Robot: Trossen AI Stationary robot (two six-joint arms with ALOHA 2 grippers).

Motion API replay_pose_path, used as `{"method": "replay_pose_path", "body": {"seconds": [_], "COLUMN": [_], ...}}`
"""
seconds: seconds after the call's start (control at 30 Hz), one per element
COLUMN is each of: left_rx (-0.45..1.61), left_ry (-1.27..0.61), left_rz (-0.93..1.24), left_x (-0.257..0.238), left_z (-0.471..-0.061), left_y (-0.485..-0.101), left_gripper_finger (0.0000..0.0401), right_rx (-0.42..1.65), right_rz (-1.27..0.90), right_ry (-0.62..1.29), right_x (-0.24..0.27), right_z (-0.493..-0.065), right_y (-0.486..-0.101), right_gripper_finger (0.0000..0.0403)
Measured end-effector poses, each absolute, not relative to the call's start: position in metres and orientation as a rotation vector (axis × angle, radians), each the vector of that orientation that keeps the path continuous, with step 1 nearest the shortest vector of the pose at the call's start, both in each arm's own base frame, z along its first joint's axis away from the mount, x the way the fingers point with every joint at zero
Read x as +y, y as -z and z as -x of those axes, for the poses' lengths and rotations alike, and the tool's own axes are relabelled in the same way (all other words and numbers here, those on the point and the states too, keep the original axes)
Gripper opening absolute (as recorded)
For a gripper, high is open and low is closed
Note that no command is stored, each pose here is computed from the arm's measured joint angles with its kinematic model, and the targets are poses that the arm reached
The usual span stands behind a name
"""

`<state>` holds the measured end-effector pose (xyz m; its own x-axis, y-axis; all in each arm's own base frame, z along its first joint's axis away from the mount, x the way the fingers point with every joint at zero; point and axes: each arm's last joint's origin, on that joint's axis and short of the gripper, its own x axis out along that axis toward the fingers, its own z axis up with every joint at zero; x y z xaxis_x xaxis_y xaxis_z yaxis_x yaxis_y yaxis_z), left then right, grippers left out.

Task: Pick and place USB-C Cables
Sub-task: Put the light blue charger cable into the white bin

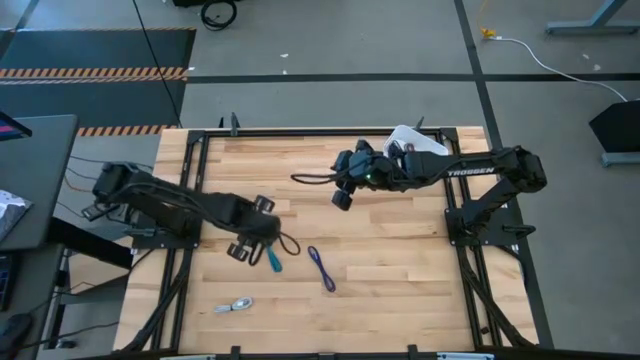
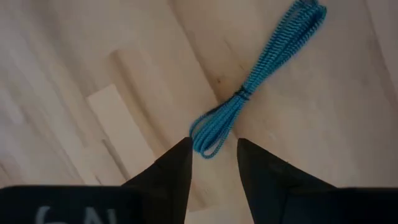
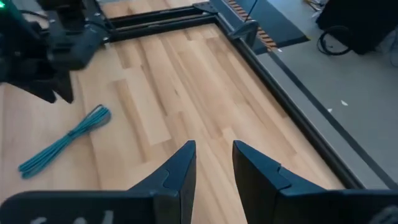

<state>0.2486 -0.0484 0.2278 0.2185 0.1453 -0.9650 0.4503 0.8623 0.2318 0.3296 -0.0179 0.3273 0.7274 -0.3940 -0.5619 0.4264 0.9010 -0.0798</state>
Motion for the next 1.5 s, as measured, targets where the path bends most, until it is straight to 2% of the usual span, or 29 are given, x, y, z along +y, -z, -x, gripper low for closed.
{"method": "replay_pose_path", "body": {"seconds": [0.17,0.4,0.83,1.03,1.5], "left_rx": [1.405,1.459,1.546,1.474,1.455], "left_ry": [0.256,0.252,0.223,0.173,0.160], "left_rz": [-0.623,-0.609,-0.539,-0.562,-0.596], "left_x": [-0.056,-0.059,-0.057,-0.056,-0.055], "left_z": [-0.257,-0.269,-0.257,-0.263,-0.257], "left_y": [-0.210,-0.188,-0.149,-0.148,-0.161], "left_gripper_finger": [0.0177,0.0223,0.0193,0.0192,0.0192], "right_rx": [0.659,0.730,0.724,0.721,0.719], "right_rz": [-0.064,-0.059,-0.011,0.000,-0.017], "right_ry": [0.418,0.384,0.342,0.359,0.368], "right_x": [-0.002,0.019,0.034,0.032,0.031], "right_z": [-0.326,-0.321,-0.319,-0.319,-0.319], "right_y": [-0.323,-0.317,-0.318,-0.319,-0.319], "right_gripper_finger": [0.0111,0.0111,0.0111,0.0111,0.0111]}}
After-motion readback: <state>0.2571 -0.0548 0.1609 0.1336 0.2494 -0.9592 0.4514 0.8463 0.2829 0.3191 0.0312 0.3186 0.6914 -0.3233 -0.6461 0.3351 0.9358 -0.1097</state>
